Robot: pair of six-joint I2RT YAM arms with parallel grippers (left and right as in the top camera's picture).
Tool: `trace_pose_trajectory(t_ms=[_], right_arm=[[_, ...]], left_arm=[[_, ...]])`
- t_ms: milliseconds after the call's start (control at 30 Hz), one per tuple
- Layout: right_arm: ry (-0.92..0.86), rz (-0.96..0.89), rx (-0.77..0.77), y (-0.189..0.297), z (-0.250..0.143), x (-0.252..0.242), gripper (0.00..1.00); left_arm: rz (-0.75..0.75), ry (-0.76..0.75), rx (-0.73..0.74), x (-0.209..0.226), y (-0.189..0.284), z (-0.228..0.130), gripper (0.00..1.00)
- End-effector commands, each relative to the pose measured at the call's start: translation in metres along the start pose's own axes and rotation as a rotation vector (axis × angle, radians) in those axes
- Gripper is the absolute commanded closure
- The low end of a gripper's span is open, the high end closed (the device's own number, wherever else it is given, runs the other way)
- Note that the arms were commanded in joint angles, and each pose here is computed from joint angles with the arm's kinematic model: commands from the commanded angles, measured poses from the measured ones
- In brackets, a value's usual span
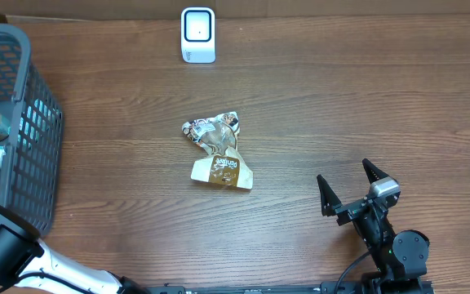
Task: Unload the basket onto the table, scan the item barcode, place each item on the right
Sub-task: 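Move the left gripper back into the basket toward the tissue packs, then grasp the orange Kleenex tissue pack with the left gripper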
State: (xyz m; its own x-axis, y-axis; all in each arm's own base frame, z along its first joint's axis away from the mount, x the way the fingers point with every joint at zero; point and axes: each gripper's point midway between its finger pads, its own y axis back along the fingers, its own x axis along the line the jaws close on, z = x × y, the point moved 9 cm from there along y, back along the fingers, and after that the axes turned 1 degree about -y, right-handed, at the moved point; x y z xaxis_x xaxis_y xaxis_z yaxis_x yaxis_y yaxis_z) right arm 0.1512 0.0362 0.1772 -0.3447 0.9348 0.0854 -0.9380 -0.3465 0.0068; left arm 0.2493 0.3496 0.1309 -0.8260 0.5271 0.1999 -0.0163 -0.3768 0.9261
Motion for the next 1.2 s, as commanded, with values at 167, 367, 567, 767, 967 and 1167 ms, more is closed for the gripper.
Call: trace_pose_trajectory(t_ms=[167,367,567,767,967,1167], right_arm=[[0.005,-0.008,-0.006,0.000,-0.002,-0.001,0.00],[0.005,-0.008,-0.006,0.000,-0.002,-0.001,0.00],[0.005,-0.008,-0.006,0.000,-0.002,-0.001,0.00],[0.005,-0.008,-0.006,0.000,-0.002,-0.001,0.00],[0.005,-0.008,-0.006,0.000,-0.002,-0.001,0.00],[0.005,-0.008,-0.006,0.000,-0.002,-0.001,0.00]], left_arm=[[-0.011,-0.042,0.078,-0.009,-0.024,-0.012,0.78],[-0.014,-0.058,0.096,-0.013,-0.018,-0.013,0.96],[-0.016,-0.030,0.105,-0.014,0.010,-0.006,0.96],[-0.027,0.016,0.014,-0.010,0.068,0.005,0.96],[-0.173,0.119,-0.162,-0.010,0.148,0.005,0.96],[-0.339,0.105,-0.397,-0.024,0.244,-0.012,0.96]])
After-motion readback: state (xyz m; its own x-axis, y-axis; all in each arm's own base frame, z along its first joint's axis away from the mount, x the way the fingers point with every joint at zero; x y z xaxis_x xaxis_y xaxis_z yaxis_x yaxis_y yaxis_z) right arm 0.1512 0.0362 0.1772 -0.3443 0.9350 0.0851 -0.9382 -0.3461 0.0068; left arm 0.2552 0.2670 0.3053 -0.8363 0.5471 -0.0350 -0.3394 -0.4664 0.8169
